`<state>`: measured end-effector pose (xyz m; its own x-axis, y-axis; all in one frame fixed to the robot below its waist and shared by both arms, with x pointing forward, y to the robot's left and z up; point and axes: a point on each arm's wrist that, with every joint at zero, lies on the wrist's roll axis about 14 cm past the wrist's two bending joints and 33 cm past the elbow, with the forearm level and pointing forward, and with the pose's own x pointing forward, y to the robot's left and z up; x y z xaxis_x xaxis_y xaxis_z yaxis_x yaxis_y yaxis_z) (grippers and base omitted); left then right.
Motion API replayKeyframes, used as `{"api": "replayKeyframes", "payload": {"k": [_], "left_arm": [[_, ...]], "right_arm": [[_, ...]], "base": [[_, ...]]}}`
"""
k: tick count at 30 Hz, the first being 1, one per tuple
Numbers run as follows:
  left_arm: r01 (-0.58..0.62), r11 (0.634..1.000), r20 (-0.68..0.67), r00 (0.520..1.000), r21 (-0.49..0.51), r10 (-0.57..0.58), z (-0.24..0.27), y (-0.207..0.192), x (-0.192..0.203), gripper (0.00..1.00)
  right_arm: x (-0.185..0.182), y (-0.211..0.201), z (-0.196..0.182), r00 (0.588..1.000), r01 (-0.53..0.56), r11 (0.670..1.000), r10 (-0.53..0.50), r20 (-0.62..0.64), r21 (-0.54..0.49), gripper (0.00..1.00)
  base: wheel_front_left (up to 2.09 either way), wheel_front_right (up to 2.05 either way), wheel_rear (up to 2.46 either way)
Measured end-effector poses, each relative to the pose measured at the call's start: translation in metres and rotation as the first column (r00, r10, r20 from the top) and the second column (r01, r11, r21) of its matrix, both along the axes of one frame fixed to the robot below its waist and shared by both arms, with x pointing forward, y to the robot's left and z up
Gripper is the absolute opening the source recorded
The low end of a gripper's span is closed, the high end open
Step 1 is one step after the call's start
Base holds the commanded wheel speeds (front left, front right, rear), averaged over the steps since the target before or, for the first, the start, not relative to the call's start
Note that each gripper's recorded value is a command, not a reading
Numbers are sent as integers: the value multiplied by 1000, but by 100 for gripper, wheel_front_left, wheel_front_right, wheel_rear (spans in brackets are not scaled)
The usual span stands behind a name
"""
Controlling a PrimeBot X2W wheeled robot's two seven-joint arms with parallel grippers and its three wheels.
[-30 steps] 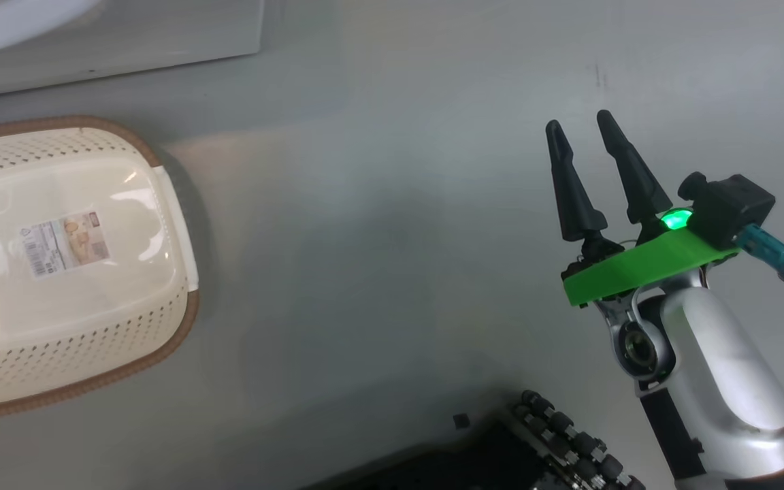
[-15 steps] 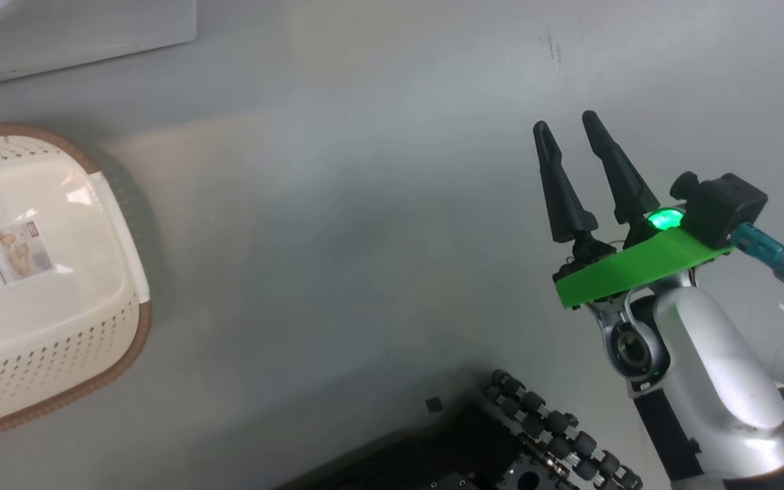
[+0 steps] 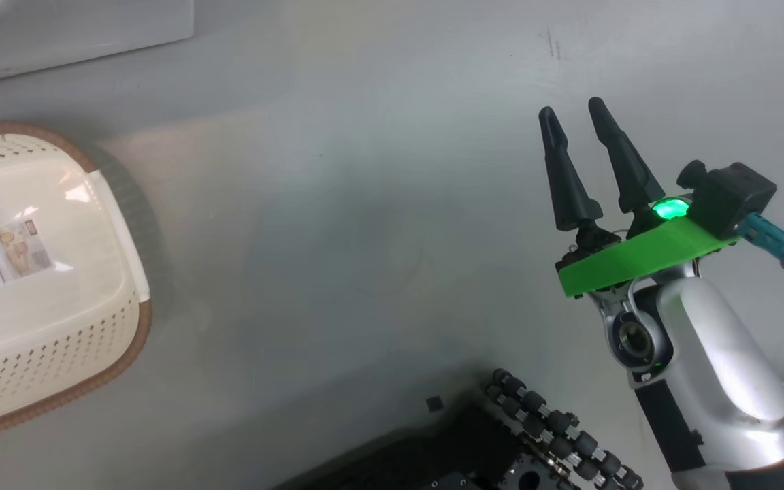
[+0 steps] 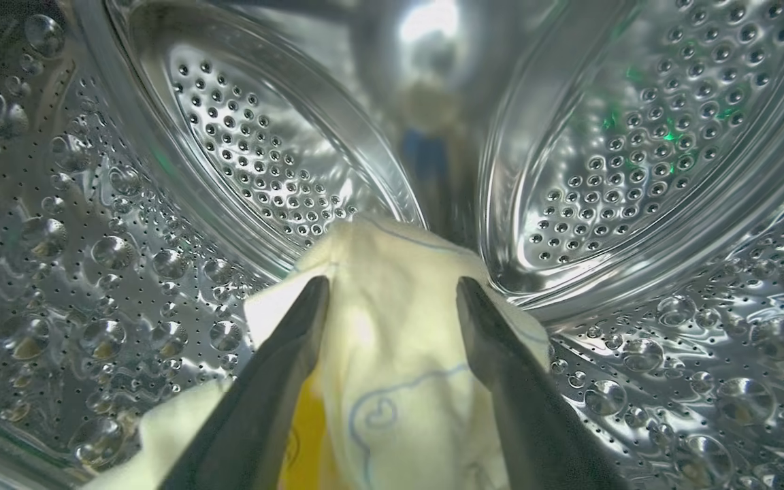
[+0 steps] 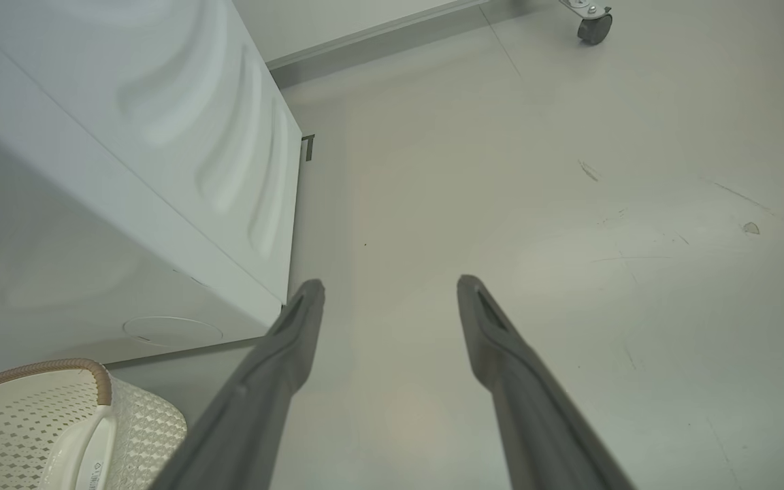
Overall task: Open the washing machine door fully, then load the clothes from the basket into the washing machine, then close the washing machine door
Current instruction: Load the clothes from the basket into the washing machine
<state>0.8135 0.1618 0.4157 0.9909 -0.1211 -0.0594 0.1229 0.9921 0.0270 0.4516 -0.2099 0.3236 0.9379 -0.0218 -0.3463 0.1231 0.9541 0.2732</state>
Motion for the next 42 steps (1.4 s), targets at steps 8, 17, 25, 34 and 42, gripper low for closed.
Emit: {"api": "replayKeyframes", "payload": {"k": [8, 17, 25, 34, 42], "left_arm": [[-20, 999, 24, 1000, -32, 21, 19, 10, -5, 100], [-13, 999, 2, 1000, -49, 13, 29, 12, -26, 100], [44, 998, -35, 998, -53, -46, 27, -1, -61, 100], [126, 991, -57, 990, -55, -129, 29, -13, -111, 100], [161, 983, -50, 985, -86, -166, 43, -10, -159, 100]], "right_arm": [[5, 5, 8, 1000, -15, 1000, 15, 26, 4, 100], [11, 7, 28, 996, -25, 1000, 26, 80, -14, 100], [15, 12, 51, 990, -41, 999, 45, 137, -27, 100], [3, 17, 73, 984, -47, 998, 51, 173, -32, 100], [-6, 23, 96, 973, -60, 997, 69, 219, -46, 100]], "base": [[0, 0, 0], [0, 0, 0], [0, 0, 0], [0, 0, 0], [0, 0, 0]]}}
